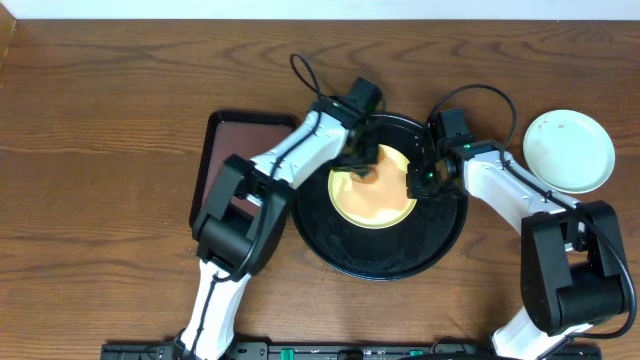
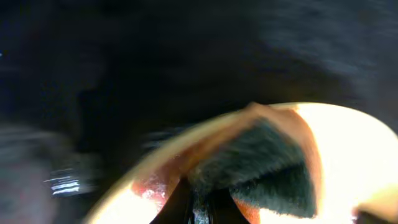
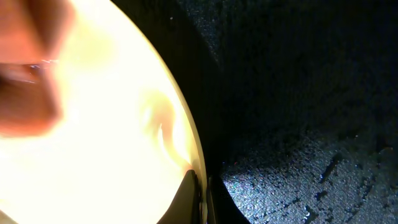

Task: Clean dirty plates on tray and stack at the side
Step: 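Scrub the yellow plate with the sponge while the right gripper holds it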

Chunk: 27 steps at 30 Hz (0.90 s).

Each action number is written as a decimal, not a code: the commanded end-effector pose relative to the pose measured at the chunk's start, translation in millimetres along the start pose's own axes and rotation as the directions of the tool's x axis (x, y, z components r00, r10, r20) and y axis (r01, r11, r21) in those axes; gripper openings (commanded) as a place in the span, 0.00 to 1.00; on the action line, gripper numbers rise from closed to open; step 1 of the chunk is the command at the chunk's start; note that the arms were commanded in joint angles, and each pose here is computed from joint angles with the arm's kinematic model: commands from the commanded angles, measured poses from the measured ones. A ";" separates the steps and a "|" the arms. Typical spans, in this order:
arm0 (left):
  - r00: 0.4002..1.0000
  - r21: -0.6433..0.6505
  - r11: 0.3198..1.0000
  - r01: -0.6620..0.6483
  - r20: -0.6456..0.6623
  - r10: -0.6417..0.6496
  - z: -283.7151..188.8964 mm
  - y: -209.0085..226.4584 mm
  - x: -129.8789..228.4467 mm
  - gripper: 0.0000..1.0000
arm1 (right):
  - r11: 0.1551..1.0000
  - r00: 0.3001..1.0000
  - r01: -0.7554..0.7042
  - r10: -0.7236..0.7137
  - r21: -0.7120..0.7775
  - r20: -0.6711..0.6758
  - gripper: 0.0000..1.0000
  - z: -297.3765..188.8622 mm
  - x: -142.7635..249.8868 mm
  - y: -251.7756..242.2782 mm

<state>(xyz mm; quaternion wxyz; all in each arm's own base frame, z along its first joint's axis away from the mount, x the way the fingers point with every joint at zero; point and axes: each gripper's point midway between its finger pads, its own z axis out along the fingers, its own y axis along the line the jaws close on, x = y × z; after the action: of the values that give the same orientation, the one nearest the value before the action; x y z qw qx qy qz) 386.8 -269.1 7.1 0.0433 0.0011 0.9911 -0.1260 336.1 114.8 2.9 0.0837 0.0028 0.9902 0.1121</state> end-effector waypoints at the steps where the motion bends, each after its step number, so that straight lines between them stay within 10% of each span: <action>1: 1.000 -0.321 0.947 0.020 0.024 -0.013 8.0 83.0 -6.4 0.08 | 0.991 0.999 0.002 0.002 0.134 -0.035 0.01 10.1 12.3 -29.2; 14: 0.988 -0.440 0.898 0.025 -0.126 -0.089 -44.3 87.8 24.5 0.08 | 0.987 0.996 -0.087 0.090 0.135 -0.019 0.01 10.1 11.4 -28.9; 27: 0.986 -0.130 0.991 -0.022 -0.170 -0.001 -8.9 -1.2 44.7 0.08 | 0.987 0.996 -0.087 0.090 0.135 -0.019 0.01 10.1 11.2 -28.8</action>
<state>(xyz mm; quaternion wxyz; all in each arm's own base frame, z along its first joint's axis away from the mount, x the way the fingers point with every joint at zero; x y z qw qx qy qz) 371.9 -228.6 23.6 0.0004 -0.0126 0.9998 -0.0180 335.0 108.6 2.3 0.0786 0.0433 0.9909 0.1004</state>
